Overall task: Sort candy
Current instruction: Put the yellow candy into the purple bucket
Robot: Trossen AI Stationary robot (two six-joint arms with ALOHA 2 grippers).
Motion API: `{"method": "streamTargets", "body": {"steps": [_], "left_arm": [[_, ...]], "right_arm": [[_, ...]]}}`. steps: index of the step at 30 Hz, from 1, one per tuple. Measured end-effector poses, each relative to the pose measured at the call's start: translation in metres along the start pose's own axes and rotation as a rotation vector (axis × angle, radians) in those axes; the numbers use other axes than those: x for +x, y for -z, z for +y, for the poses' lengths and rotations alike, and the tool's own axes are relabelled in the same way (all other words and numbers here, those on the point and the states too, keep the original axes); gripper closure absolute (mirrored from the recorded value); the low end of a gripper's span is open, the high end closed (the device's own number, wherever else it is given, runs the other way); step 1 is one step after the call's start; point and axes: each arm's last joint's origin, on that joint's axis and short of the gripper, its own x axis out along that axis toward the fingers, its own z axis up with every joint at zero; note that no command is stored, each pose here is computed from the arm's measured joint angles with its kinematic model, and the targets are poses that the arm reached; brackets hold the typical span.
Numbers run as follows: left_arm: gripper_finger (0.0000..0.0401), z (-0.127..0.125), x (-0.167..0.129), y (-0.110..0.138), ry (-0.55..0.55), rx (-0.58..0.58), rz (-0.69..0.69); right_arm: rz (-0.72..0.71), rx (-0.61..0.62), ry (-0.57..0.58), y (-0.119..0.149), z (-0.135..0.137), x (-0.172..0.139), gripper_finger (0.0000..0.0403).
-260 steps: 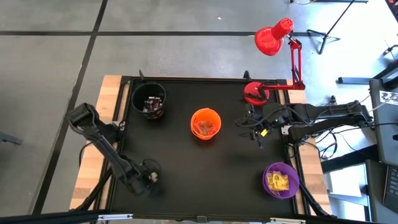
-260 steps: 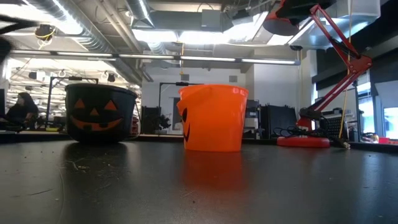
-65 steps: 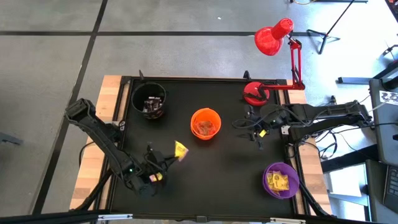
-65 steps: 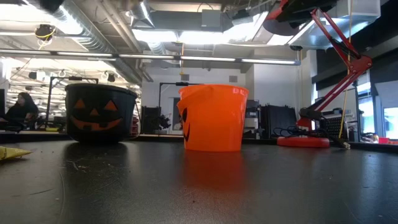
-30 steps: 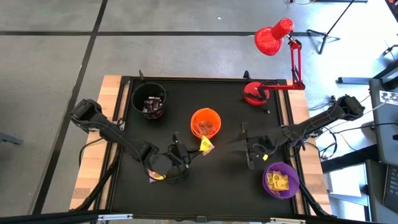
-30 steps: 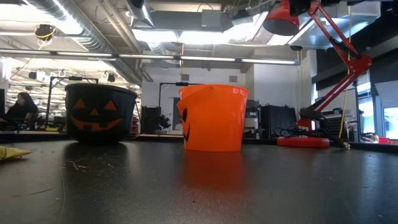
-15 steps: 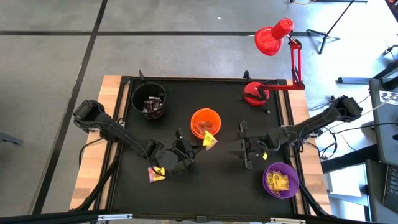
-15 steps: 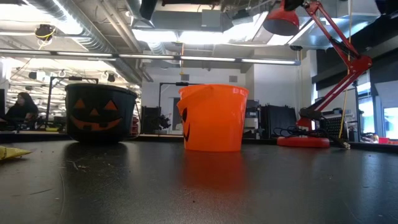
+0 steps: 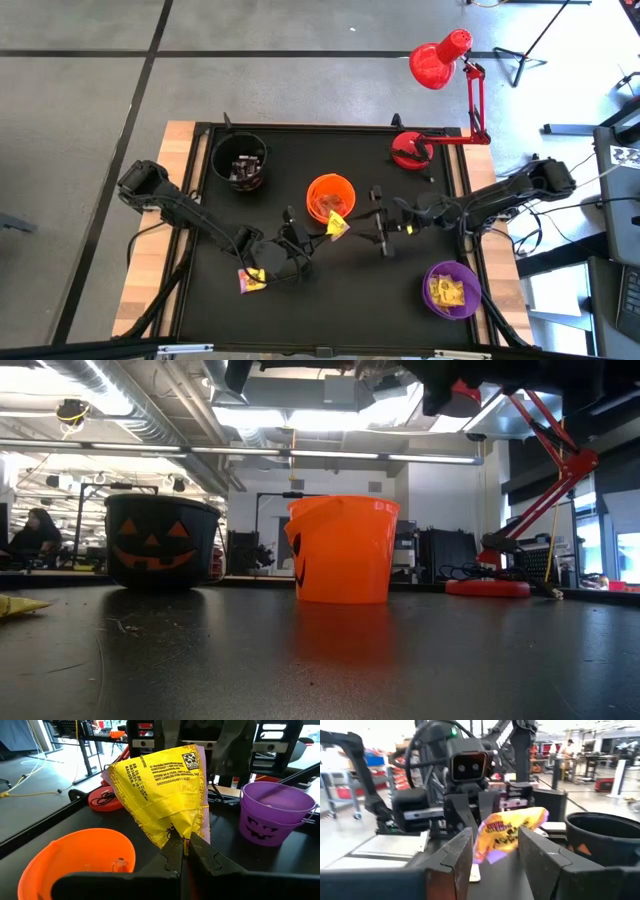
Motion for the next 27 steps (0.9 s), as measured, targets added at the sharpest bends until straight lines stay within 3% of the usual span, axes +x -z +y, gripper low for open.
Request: {"method": "streamTargets", "body": {"steps": [14,17,23,27], "left_arm": [[0.0401,0.000,0.000,0.000,-0.002,0.001,0.002],[0.0401,0.000,0.000,0.000,0.003,0.002,0.004],[0.0401,0.000,0.000,0.001,0.005,0.004,0.007],[0.0401,0.000,0.000,0.001,0.003,0.007,0.009]], "right_arm": [[0.026,0.018,-0.019,-0.003,0.000,0.018,0.0254],[0.049,0.001,-0.025,-0.001,0.001,0.023,0.0285],[0.073,-0.013,-0.045,-0.001,0.001,0.026,0.0387],[0.077,-0.030,-0.047,-0.001,0.001,0.026,0.0387]]}}
